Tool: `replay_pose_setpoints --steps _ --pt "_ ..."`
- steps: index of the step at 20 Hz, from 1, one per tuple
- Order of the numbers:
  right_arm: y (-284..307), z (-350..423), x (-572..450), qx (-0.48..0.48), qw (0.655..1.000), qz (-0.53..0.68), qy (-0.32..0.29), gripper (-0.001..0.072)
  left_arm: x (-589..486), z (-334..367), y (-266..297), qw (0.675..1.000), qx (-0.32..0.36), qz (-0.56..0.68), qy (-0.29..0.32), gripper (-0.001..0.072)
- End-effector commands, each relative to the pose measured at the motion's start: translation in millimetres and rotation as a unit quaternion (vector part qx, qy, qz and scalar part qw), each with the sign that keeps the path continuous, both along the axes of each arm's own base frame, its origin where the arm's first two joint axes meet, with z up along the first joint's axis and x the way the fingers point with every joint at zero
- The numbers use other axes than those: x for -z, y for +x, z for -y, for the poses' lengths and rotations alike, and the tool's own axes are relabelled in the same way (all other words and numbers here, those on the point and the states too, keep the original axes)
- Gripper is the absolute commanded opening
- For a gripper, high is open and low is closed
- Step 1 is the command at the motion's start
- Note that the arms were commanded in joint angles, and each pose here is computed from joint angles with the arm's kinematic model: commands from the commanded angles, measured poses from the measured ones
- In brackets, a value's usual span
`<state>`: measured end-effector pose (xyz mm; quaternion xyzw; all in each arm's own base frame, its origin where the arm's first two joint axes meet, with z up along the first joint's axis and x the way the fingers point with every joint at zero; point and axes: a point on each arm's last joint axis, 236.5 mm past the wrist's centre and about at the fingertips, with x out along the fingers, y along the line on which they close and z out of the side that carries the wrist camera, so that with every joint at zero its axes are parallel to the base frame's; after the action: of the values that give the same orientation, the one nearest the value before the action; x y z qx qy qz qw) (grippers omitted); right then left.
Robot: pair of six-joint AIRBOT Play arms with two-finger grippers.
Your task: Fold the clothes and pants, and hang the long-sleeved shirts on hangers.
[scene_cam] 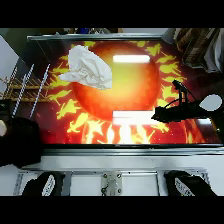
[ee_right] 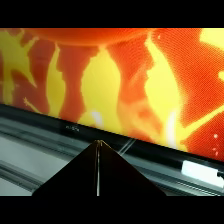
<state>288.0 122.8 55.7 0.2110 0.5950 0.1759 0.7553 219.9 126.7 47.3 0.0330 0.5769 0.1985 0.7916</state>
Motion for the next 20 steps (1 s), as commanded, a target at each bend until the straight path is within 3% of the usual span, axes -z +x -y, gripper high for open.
replay_pose_setpoints --steps 1,8,13,20 --pt "0 0 0 0.0 1.0 -0.001 0.0 0.0022 -111 35 -19 0.993 0.029 0.114 0.009 0.0018" --pt "0 -5 -3 0.001 1.0 -0.001 0.012 0.0022 -201 80 -65 0.976 0.073 0.201 -0.049 0.0018" --pt "9 -22 -25 0.012 0.998 0.016 0.067 0.0021 -234 122 -16 0.964 0.148 0.211 -0.068 0.0019" --pt "56 47 -98 0.07 0.988 0.138 0.015 0.002 -217 305 73 0.896 0.362 0.211 -0.147 0.002"
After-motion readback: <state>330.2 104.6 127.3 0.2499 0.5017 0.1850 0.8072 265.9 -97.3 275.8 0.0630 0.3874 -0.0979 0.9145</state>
